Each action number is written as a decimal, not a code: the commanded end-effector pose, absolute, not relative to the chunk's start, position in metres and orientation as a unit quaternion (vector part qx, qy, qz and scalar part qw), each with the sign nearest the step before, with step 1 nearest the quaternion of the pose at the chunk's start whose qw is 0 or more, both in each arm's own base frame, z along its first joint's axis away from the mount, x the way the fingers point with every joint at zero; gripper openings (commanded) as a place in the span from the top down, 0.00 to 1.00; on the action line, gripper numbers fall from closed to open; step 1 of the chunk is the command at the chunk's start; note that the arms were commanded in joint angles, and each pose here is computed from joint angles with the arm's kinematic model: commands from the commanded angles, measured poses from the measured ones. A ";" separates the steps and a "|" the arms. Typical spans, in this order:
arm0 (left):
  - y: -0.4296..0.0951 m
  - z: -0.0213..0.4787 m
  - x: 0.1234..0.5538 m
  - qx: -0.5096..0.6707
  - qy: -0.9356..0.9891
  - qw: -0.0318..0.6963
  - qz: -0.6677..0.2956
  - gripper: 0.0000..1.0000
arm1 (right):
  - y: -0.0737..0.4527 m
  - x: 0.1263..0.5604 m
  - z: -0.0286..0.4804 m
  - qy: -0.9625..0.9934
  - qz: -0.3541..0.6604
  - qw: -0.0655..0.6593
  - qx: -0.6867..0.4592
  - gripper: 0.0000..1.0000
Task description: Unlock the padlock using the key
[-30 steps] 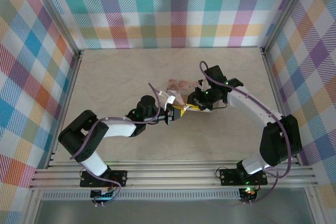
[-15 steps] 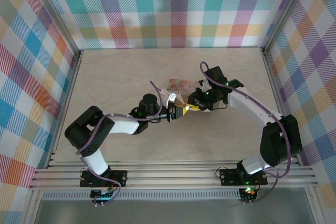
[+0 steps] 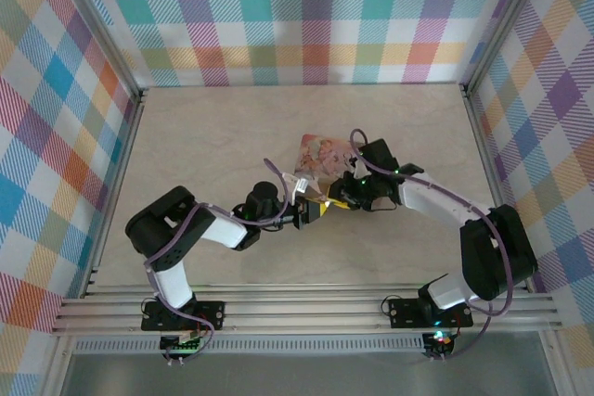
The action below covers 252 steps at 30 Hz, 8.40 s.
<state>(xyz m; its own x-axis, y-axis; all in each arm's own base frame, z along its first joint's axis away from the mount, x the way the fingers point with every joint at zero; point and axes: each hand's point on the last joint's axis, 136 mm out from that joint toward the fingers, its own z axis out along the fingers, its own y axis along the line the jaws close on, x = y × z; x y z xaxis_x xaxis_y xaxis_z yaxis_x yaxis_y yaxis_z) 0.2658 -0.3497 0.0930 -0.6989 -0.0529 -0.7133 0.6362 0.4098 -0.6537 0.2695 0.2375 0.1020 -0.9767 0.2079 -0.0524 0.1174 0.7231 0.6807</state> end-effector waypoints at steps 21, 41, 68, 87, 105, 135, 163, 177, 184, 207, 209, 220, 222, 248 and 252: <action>-0.344 0.050 0.256 0.110 0.808 0.332 -0.474 1.00 | 0.233 0.270 0.066 0.909 0.345 0.129 0.196 0.40; -0.361 0.069 0.237 0.156 0.805 0.356 -0.448 1.00 | 0.241 0.252 0.036 0.919 0.307 0.105 0.224 0.48; -0.376 0.090 0.228 0.316 0.777 0.423 -0.342 1.00 | 0.252 0.236 0.047 0.928 0.314 0.055 0.194 1.00; -0.333 0.113 0.234 0.173 0.817 0.393 -0.385 0.47 | 0.247 0.240 0.060 0.922 0.324 0.068 0.200 1.00; -0.344 0.095 0.240 0.110 0.780 0.301 -0.537 0.57 | 0.252 0.240 0.058 0.917 0.337 0.056 0.205 1.00; -0.364 0.084 0.235 0.115 0.775 0.282 -0.554 1.00 | 0.251 0.243 0.059 0.915 0.339 0.058 0.212 1.00; -0.376 0.079 0.220 0.266 0.799 0.446 -0.305 1.00 | 0.231 0.226 0.084 0.930 0.314 0.052 0.184 0.41; -0.373 0.083 0.225 0.258 0.805 0.451 -0.285 1.00 | 0.219 0.215 0.088 0.922 0.325 0.064 0.198 0.37; -0.379 0.085 0.222 0.277 0.800 0.453 -0.280 1.00 | 0.230 0.216 0.079 0.919 0.341 0.046 0.194 0.39; -0.387 0.091 0.215 0.315 0.787 0.463 -0.258 1.00 | 0.228 0.219 0.060 0.928 0.313 0.034 0.199 1.00; -0.386 0.092 0.216 0.310 0.788 0.465 -0.259 1.00 | 0.226 0.219 0.062 0.927 0.313 0.042 0.201 1.00; -0.377 0.104 0.215 0.279 0.794 0.463 -0.279 0.75 | 0.214 0.228 0.065 0.910 0.345 0.061 0.220 1.00; -0.373 0.106 0.216 0.268 0.795 0.463 -0.285 0.66 | 0.211 0.230 0.066 0.908 0.346 0.065 0.226 1.00; -0.316 0.093 0.235 0.181 0.827 0.428 -0.316 0.62 | 0.205 0.234 0.039 0.942 0.207 0.164 0.208 0.61; -0.306 0.094 0.238 0.172 0.828 0.428 -0.318 0.62 | 0.215 0.241 0.033 0.944 0.195 0.167 0.206 0.60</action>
<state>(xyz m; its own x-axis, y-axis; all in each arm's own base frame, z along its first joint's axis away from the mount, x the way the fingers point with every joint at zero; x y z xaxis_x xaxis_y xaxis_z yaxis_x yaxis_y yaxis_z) 0.2386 -0.3107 0.0879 -0.5668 0.0433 -0.8227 0.5596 0.7531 -0.3459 0.2422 0.2141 0.0427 -0.8608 0.4490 -0.2397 0.2983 0.8266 0.4772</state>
